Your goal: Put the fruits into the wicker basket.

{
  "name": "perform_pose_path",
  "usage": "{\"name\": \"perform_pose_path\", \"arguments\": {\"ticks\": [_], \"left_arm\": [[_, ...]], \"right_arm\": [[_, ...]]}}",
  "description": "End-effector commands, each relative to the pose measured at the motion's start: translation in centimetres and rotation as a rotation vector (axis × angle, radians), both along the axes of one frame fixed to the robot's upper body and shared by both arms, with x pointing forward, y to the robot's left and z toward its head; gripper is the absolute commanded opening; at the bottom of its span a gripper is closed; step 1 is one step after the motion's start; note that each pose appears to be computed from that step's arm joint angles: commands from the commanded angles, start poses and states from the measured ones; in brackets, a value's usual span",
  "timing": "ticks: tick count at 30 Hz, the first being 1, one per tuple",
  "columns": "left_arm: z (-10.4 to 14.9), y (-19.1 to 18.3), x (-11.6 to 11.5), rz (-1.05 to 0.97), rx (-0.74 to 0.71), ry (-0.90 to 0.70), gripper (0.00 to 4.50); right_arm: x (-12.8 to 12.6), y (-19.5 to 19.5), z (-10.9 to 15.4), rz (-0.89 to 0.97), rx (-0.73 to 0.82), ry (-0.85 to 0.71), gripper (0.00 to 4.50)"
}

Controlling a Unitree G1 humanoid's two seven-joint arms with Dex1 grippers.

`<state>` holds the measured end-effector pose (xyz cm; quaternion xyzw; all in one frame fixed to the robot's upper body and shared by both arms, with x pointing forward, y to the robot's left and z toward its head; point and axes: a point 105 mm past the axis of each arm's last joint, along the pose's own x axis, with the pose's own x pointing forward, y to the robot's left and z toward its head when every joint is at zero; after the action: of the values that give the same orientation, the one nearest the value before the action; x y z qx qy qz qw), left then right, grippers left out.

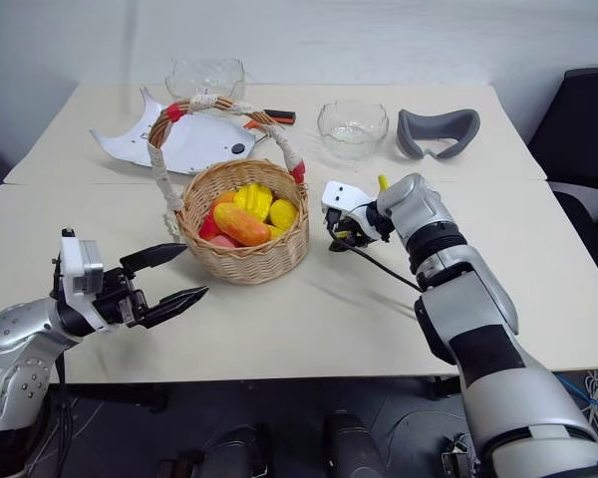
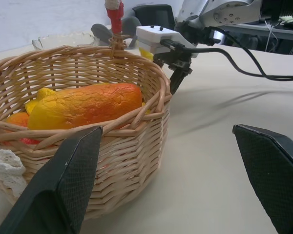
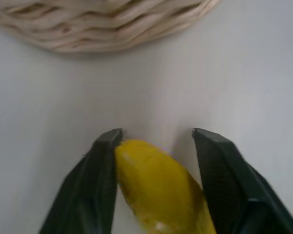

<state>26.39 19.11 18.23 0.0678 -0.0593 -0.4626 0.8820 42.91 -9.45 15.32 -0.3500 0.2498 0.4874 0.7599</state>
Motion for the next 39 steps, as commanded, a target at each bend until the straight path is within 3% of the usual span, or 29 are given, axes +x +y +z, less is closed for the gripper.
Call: {"name": "perform_pose_path", "arguments": {"ticks": [1, 4, 9, 13, 17, 21, 24, 27, 32, 39], "left_arm": [[0.9, -0.4, -0.3, -0.006, 0.006, -0.044, 4.5], [0.9, -0.6, -0.3, -0.013, 0.004, -0.045, 4.5], [0.9, -0.7, 0.0, -0.02, 0.006, -0.042, 4.5], [1.0, -0.6, 0.0, -0.019, 0.003, -0.044, 4.5], [1.3, 0.1, 0.0, 0.011, -0.017, -0.046, 4.5], [1.6, 1.2, 0.0, 0.066, -0.058, -0.05, 4.5], [0.9, 2.1, -0.2, 0.119, -0.072, -0.039, 4.5], [0.5, 2.5, -0.4, 0.16, -0.103, -0.035, 4.5], [0.4, 2.8, -0.7, 0.196, -0.126, -0.044, 4.5], [0.2, 3.8, -1.1, 0.234, -0.147, -0.051, 4.5]], "right_arm": [[0.3, -1.2, 1.3, -0.006, 0.006, -0.038, 1.13], [0.0, -2.6, 1.9, 0.017, 0.005, -0.044, 0.21], [-1.6, -4.1, 4.4, 0.108, 0.121, -0.048, 0.19], [-6.6, -3.4, 8.7, 0.336, 0.314, -0.015, 0.19], [-13.7, -0.4, 12.4, 0.527, 0.532, 0.129, 0.19], [-16.6, 3.9, 14.5, 0.663, 0.691, 0.048, 0.19], [-16.7, 7.5, 16.7, 0.704, 0.873, -0.067, 0.19], [-16.8, 10.5, 16.8, 0.726, 0.966, -0.132, 0.19], [-14.6, 13.8, 15.3, 0.678, 0.986, -0.192, 0.19], [-9.9, 15.7, 12.4, 0.62, 0.855, -0.348, 0.19]]}}
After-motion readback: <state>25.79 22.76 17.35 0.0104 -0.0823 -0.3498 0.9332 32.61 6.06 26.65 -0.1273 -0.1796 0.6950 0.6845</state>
